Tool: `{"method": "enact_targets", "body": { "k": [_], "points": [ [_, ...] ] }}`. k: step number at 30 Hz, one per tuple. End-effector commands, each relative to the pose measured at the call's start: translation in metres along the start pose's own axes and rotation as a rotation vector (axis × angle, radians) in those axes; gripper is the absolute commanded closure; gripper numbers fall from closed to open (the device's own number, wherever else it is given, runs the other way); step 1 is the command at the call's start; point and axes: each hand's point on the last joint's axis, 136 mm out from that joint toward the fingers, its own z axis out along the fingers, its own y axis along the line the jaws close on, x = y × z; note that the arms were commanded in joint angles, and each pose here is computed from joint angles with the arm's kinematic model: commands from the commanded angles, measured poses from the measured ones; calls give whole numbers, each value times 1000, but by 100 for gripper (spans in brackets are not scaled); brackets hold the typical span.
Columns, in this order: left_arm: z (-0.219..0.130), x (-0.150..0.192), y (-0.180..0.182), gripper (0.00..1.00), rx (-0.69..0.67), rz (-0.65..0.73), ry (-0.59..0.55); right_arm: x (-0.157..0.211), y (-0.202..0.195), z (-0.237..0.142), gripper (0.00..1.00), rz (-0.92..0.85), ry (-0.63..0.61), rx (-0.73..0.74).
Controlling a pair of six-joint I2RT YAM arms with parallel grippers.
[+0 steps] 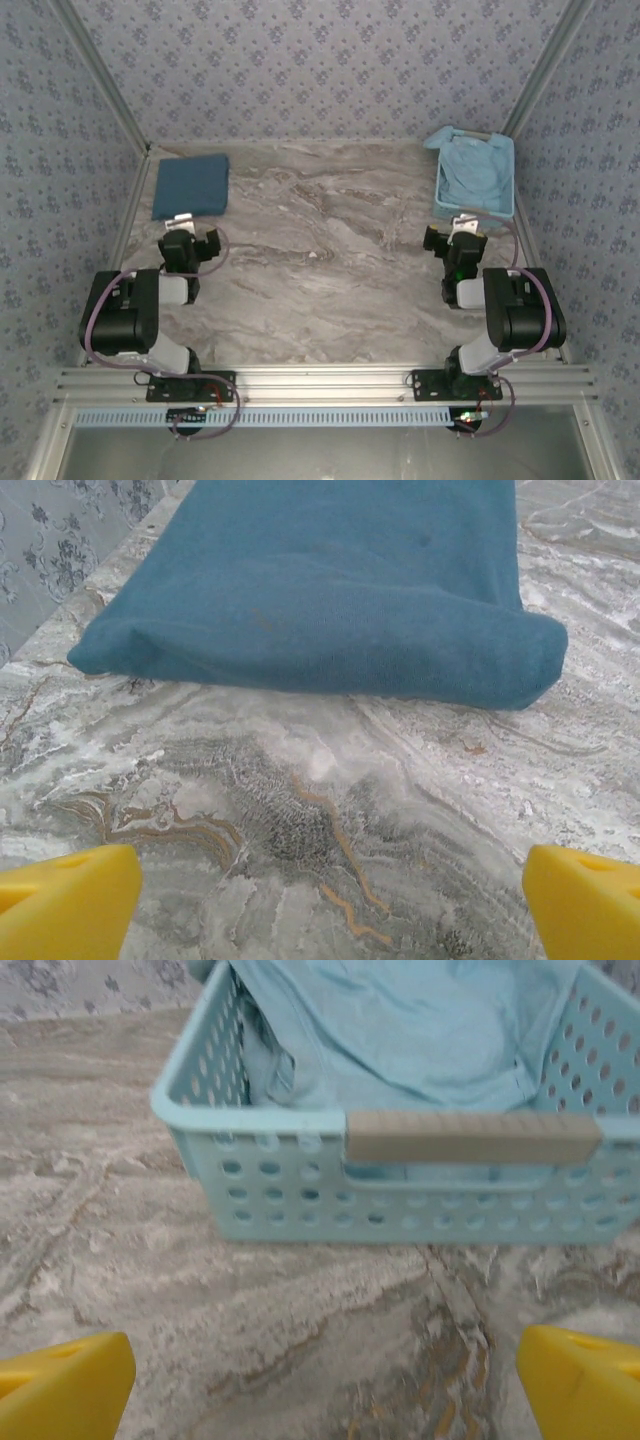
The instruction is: Fold and stack the t-shirts
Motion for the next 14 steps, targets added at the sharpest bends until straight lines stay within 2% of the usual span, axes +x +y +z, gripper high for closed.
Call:
{"method": "enact_targets", "body": {
  "k": [1,7,10,14],
  "points": [
    [1,-21,-5,2,26,2,-71,-3,1,2,0,-26,3,14],
    [1,-21,-5,2,25,3,-74,-3,3,0,0,-51,-13,22],
    [1,-21,-5,2,27,4,-70,-5,17,2,0,-64,-12,-58],
    [2,-21,-7,2,24,15,-68,-5,7,0,0,-58,-21,-9]
  ]
}}
